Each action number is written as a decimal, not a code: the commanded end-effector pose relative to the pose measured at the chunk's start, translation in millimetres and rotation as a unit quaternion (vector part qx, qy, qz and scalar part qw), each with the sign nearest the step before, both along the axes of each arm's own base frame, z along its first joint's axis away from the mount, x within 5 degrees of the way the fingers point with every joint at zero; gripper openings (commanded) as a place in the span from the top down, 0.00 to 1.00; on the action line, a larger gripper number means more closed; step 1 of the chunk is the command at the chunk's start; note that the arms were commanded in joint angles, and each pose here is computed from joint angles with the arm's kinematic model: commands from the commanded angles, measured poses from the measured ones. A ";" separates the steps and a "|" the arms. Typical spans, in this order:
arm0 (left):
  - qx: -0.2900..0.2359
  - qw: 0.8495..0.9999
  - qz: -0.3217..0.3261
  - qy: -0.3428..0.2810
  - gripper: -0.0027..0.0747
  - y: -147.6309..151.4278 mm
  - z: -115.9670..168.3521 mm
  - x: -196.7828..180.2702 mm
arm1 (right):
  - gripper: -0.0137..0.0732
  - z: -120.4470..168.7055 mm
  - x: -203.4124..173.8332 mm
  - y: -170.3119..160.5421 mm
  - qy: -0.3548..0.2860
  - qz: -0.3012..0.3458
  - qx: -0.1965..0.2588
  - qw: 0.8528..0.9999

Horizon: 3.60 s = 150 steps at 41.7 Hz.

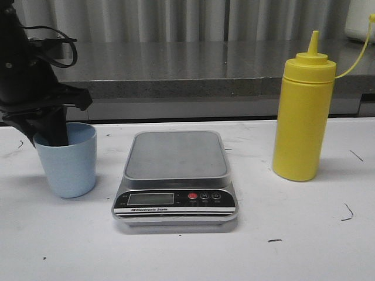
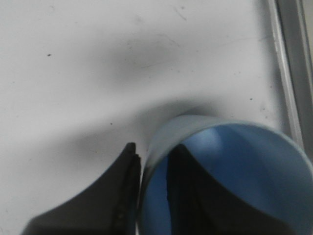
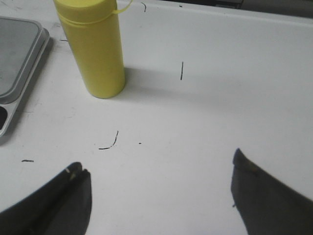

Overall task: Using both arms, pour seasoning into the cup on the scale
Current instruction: 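Lift the blue cup with the left gripper and carry it over the scale, then set the cup on the scale, release, and raise the left gripper, then move the right gripper toward the yellow squeeze bottle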

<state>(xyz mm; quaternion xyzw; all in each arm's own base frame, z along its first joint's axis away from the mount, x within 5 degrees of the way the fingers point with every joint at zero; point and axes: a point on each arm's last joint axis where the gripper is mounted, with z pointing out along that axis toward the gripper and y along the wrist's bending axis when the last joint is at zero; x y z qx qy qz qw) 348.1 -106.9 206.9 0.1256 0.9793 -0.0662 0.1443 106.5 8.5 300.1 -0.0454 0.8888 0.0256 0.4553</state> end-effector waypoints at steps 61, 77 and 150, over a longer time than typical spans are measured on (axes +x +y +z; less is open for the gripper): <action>-0.038 0.987 -0.138 -0.074 0.50 -125.8 78.7 24.4 | 0.15 14.6 4.4 -1.0 -0.045 -0.003 -0.004 0.999; -0.056 0.978 -0.137 -0.146 0.50 -91.9 149.0 -29.0 | 0.15 14.6 4.4 -1.0 -0.045 -0.003 -0.004 0.999; -0.124 0.936 -0.066 -0.322 0.50 52.4 156.8 -255.7 | 0.08 16.6 2.5 18.7 -0.064 0.107 -0.031 0.992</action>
